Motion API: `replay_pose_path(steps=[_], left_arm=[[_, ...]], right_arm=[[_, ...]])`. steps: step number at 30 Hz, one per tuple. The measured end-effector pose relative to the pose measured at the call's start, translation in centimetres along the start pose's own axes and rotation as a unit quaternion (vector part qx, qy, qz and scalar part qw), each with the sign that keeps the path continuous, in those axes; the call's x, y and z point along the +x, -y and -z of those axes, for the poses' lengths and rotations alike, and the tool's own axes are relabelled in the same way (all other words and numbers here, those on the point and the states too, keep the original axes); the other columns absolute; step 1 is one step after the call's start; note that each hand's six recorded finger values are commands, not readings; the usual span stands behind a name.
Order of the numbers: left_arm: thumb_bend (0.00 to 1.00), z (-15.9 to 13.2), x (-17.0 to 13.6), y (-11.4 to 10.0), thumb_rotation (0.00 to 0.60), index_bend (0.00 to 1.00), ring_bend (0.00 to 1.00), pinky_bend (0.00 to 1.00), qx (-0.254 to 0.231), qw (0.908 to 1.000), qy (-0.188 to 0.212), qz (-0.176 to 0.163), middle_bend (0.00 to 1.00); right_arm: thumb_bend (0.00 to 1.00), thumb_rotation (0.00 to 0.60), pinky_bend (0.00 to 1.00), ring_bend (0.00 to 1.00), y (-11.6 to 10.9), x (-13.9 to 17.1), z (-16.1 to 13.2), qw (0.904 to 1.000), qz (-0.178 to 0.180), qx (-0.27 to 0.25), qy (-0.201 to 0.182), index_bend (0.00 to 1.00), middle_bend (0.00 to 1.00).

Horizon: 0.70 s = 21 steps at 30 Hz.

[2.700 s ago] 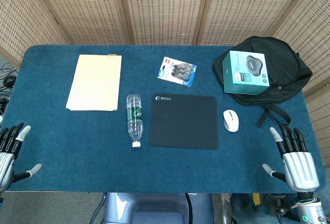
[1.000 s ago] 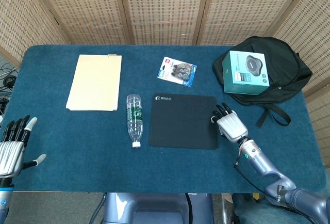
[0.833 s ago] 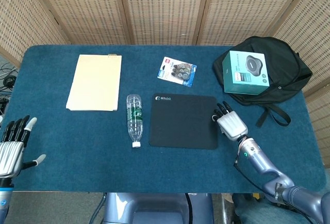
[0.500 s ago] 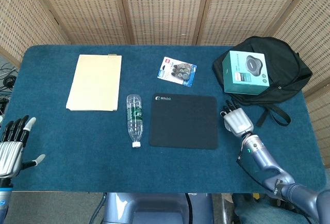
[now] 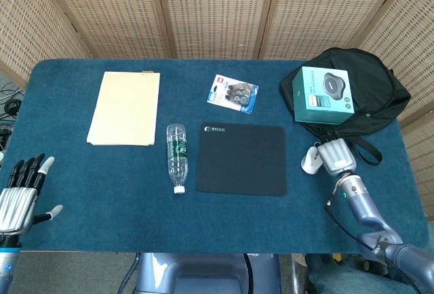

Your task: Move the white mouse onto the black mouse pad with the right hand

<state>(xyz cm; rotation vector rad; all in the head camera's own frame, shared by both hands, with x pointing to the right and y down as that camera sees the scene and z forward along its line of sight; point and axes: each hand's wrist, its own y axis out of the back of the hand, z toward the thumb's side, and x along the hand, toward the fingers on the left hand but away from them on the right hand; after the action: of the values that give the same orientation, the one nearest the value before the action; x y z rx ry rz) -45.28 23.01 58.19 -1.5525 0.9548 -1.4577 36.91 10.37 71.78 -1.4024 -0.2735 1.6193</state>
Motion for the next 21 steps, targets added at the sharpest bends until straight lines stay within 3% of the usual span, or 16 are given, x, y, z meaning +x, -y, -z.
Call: replay_pose_path(steps=[6, 10, 21], left_arm=[[0.0, -1.6, -0.3, 0.7, 0.6, 0.0, 0.0, 0.0, 0.011, 0.9985, 0.051, 0.013, 0.0], [0.0, -2.7, -0.8, 1.4, 0.6, 0.0, 0.0, 0.0, 0.02, 0.9956, 0.089, 0.021, 0.0], [0.0, -2.4, -1.1, 0.5, 0.6, 0.0, 0.0, 0.0, 0.008, 0.9961, 0.087, 0.009, 0.0]], right_arm=[[1.0, 0.6, 0.0, 0.0, 0.1, 1.7, 1.8, 0.9986, -0.032, -0.036, 0.02, 0.31, 0.14], [1.0, 0.6, 0.0, 0.0, -0.8, 3.4, 3.6, 0.998, -0.029, -0.048, 0.028, 0.31, 0.16], [1.0, 0.6, 0.0, 0.04, 1.0, 4.7, 2.1, 0.9941, -0.082, -0.071, 0.005, 0.35, 0.26]])
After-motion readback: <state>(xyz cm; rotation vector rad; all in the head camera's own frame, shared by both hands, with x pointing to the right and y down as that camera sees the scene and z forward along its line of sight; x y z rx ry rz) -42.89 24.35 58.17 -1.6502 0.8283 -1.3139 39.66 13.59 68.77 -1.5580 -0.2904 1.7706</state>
